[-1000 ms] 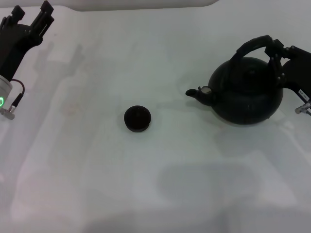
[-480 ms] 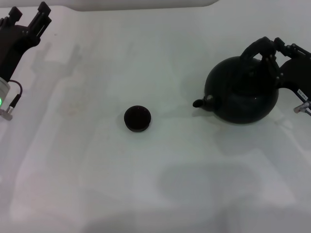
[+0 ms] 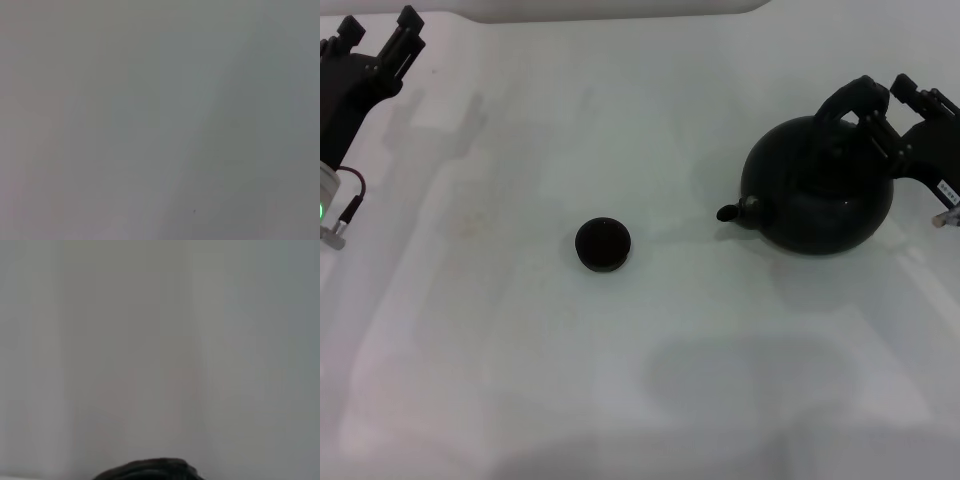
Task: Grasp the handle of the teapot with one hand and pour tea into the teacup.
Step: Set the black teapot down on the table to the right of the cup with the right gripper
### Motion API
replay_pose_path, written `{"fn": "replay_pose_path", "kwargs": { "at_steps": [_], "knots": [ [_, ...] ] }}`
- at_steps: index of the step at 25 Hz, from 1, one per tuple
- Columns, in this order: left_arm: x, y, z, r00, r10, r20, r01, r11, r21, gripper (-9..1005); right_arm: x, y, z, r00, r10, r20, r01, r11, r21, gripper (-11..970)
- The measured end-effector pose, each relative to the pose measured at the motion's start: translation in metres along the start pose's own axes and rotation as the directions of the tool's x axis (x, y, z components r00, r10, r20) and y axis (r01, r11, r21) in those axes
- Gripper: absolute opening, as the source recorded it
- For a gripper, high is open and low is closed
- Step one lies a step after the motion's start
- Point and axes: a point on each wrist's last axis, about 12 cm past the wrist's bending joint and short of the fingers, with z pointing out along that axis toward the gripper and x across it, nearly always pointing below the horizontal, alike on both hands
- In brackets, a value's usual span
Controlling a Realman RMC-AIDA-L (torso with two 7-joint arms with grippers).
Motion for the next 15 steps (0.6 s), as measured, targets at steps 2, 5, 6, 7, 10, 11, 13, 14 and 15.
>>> {"fn": "replay_pose_path", "kwargs": {
  "at_steps": [2, 5, 6, 7, 10, 11, 13, 14, 15],
  "knots": [
    [0.0, 0.0, 0.0, 1.0, 0.0, 0.001, 0.0, 1.0, 0.002, 862, 0.001, 0.0, -0.005, 1.0, 0.028, 0.002, -0.028, 1.0, 0.006, 501],
    [0.0, -0.001, 0.0, 1.0, 0.001, 0.005, -0.001, 1.0, 0.004, 862, 0.002, 0.001, -0.014, 0.997, 0.068, 0.02, -0.068, 0.998, 0.002, 604],
    [0.0, -0.001, 0.0, 1.0, 0.001, 0.005, -0.001, 1.0, 0.004, 862, 0.002, 0.002, -0.018, 0.996, 0.079, 0.027, -0.079, 0.997, 0.0, 644],
    [0.0, -0.001, 0.0, 1.0, 0.001, 0.005, -0.001, 1.0, 0.005, 862, 0.003, 0.002, -0.022, 0.996, 0.086, 0.029, -0.086, 0.996, 0.004, 684],
    [-0.001, 0.0, 0.001, 1.0, 0.01, 0.005, -0.01, 1.0, 0.004, 862, 0.007, 0.001, -0.035, 0.995, 0.098, 0.031, -0.099, 0.995, 0.027, 805],
    [-0.001, -0.001, 0.001, 0.999, 0.033, 0.006, -0.033, 0.999, 0.004, 862, 0.009, 0.0, -0.04, 0.995, 0.096, 0.031, -0.098, 0.994, 0.042, 812],
    [-0.001, -0.001, 0.001, 0.999, 0.044, 0.007, -0.044, 0.999, 0.002, 861, 0.009, -0.002, -0.042, 0.995, 0.093, 0.031, -0.095, 0.994, 0.056, 826],
    [-0.001, -0.001, 0.001, 0.999, 0.051, 0.008, -0.051, 0.999, 0.002, 861, 0.009, -0.004, -0.043, 0.995, 0.089, 0.035, -0.092, 0.993, 0.072, 833],
    [-0.001, -0.001, 0.001, 0.999, 0.053, 0.008, -0.053, 0.999, 0.003, 861, 0.008, -0.008, -0.044, 0.995, 0.087, 0.044, -0.091, 0.991, 0.096, 840]
  ]
}}
